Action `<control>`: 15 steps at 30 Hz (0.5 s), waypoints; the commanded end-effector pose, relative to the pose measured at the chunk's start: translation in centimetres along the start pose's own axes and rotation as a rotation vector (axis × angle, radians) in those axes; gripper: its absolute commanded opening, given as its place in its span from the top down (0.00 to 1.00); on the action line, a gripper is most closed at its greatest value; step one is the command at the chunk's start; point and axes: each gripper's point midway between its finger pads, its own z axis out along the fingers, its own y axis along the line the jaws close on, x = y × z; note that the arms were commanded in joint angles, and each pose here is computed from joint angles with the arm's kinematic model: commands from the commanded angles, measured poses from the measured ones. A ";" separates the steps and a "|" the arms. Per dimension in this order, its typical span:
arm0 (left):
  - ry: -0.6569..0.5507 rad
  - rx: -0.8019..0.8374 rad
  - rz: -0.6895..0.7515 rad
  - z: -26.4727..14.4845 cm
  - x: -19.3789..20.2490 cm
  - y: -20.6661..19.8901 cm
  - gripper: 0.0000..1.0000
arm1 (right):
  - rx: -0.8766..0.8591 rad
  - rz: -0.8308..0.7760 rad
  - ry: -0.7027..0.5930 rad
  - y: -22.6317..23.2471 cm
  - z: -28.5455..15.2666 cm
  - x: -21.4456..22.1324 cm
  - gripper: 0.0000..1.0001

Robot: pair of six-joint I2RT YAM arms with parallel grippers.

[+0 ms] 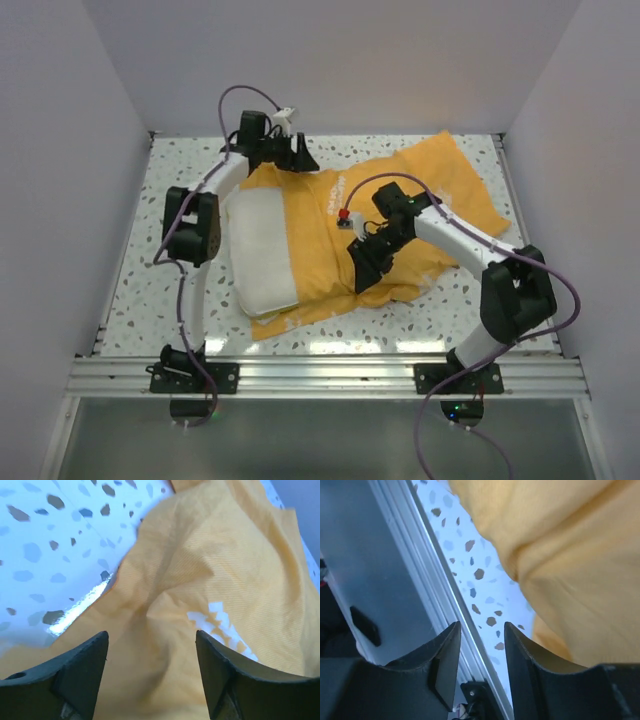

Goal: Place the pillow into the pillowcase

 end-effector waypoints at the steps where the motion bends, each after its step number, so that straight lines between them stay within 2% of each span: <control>1: -0.275 -0.042 0.140 -10.6 -10.6 -3.7 0.24 | 0.120 -0.034 -0.174 0.4 -5.5 -4.7 0.56; 3: -0.278 -0.091 0.133 -14.9 -8.8 -3.7 0.23 | 0.313 -0.011 -0.256 -2.7 -8.6 -7.0 0.50; 5: -0.223 -0.125 0.124 -16.6 -5.9 -3.5 0.23 | 0.519 -0.009 -0.276 -6.2 -10.9 -8.1 0.47; 6: -0.161 -0.150 0.113 -16.6 -2.2 -2.5 0.23 | 0.552 -0.009 -0.261 -7.2 -11.0 -8.2 0.46; 7: -0.159 -0.156 0.140 -17.8 -1.6 -3.9 0.23 | 0.591 -0.034 -0.272 -7.8 -11.9 -9.2 0.46; 8: -0.098 -0.153 0.105 -17.7 1.8 -3.8 0.23 | 0.636 -0.027 -0.266 -8.5 -12.4 -9.4 0.46; 10: -0.098 -0.139 0.140 -18.7 3.2 -5.6 0.23 | 0.667 -0.027 -0.245 -9.6 -12.2 -10.1 0.44; 11: -0.062 -0.124 0.153 -18.7 5.5 -5.8 0.22 | 0.687 -0.031 -0.232 -10.2 -12.1 -10.2 0.43; 12: -0.051 -0.118 0.224 -19.0 5.9 -6.7 0.22 | 0.733 -0.036 -0.200 -11.5 -12.0 -9.8 0.42; 15: 0.014 -0.103 0.300 -19.2 8.5 -7.3 0.19 | 0.856 -0.071 -0.198 -14.2 -12.9 -10.3 0.33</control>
